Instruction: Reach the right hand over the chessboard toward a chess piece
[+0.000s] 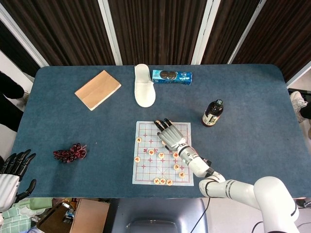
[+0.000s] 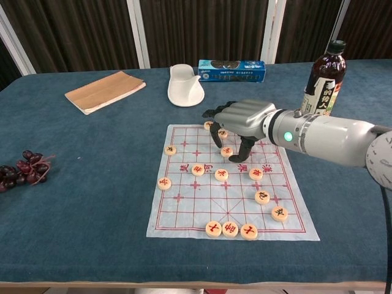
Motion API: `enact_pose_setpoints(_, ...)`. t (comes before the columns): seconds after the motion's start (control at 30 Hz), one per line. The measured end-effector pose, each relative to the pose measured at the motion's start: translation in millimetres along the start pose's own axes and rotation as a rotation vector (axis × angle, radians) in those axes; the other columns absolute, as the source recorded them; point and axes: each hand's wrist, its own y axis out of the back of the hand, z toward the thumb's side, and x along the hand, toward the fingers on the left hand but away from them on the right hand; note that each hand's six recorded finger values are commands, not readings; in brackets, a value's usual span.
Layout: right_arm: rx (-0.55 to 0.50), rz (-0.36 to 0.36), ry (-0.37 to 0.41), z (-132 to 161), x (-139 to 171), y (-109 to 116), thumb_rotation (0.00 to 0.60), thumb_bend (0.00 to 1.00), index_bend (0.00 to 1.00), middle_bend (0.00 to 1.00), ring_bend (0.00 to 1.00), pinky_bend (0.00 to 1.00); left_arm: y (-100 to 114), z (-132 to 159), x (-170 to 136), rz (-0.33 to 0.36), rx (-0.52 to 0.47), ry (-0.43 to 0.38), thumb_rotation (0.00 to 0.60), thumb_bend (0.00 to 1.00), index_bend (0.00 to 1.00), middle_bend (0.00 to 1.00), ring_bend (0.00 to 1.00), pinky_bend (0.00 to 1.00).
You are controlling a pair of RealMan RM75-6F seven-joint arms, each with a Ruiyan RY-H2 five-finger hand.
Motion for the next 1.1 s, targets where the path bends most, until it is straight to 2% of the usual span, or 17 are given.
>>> enact_pose_setpoints(0.5,0.016,-0.006,-0.012,4,-2,-2,0.6,0.47,0.64,0.01,0.0,0.0,1,0,-1,0.003,-0.002,-0.001,0.6,0.44,0.0,0.0,0.0,0.0)
enact_pose_setpoints(0.83,-0.064,-0.069,-0.041,3,-4,23,0.6,0.47,0.65,0.02,0.0,0.0,3,-2,-3,0.005,-0.008,0.001,0.6,0.44,0.0,0.0,0.0,0.0)
enact_pose_setpoints(1.1,-0.126,-0.092,-0.053,20,-20,37,0.6,0.47,0.65,0.03,0.0,0.0,3,-4,-2,0.003,-0.011,0.008,0.6,0.44,0.0,0.0,0.0,0.0)
